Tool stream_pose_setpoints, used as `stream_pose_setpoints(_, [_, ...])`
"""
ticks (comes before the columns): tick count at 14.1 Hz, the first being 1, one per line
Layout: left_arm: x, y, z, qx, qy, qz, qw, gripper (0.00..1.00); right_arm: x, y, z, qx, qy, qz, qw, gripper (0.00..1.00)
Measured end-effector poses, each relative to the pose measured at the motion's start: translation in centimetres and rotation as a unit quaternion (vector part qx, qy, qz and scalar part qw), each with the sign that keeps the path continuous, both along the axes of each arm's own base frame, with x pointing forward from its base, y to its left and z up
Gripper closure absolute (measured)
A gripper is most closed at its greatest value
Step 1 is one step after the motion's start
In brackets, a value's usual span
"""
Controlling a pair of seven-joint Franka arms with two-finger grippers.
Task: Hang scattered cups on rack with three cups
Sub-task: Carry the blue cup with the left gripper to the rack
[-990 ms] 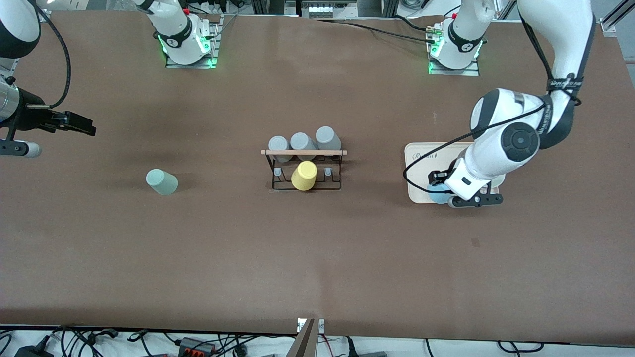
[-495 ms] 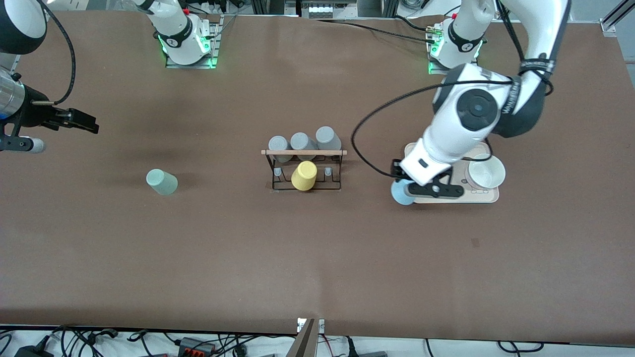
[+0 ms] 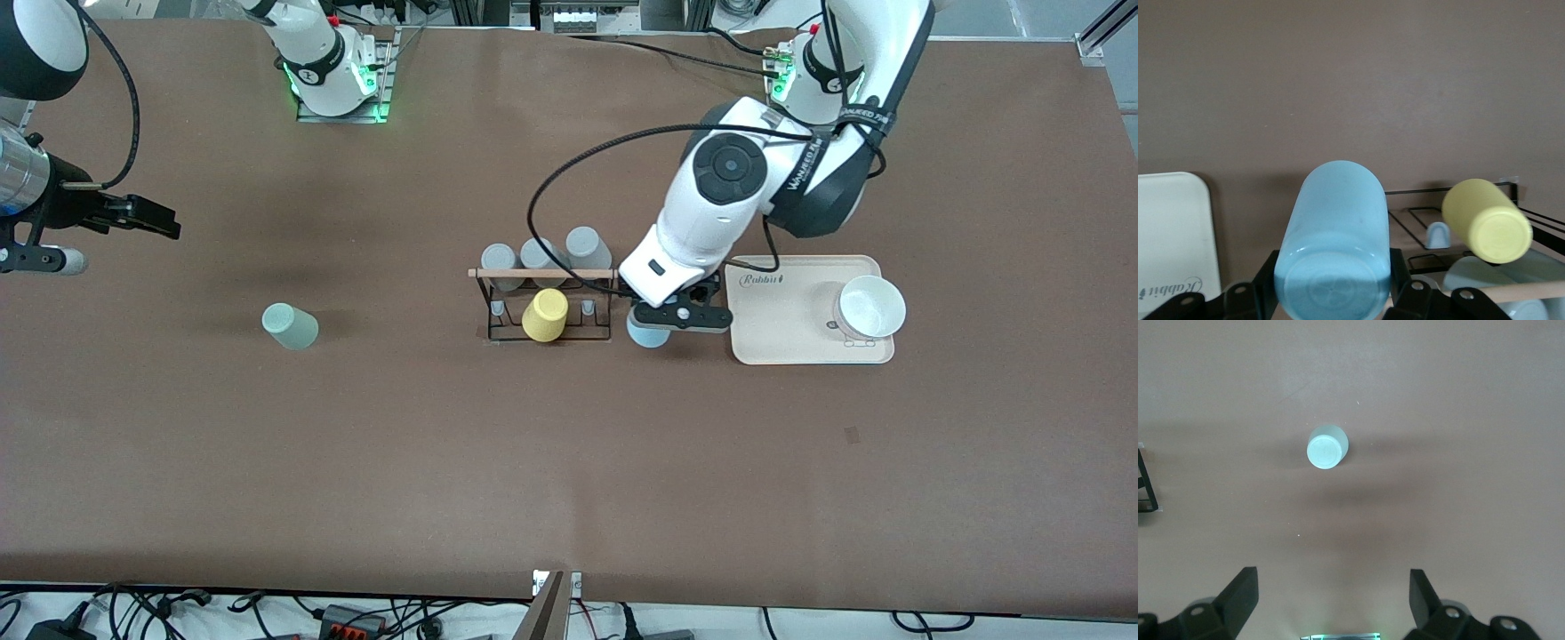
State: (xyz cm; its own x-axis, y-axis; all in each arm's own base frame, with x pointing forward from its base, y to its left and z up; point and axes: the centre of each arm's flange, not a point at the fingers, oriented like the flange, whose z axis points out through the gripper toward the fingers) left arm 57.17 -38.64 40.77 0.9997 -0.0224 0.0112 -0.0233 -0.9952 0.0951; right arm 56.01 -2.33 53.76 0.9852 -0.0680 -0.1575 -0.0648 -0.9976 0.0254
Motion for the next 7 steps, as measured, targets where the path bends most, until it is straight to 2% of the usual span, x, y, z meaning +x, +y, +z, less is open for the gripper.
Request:
stream_pose_setpoints(4, [0.6, -2.2, 1.5, 0.003, 0.012, -0.002, 1.0, 0.33, 0.0, 0.0, 0.0, 0.0, 0.0, 0.0, 1.0, 0.0])
stream_pose_setpoints(7, [-0.7, -5.0, -0.4, 0.01, 0.025, -0.011, 1.0, 0.33, 0.0, 0.0, -0.1, 0.0, 0.0, 0.0, 1.0, 0.0])
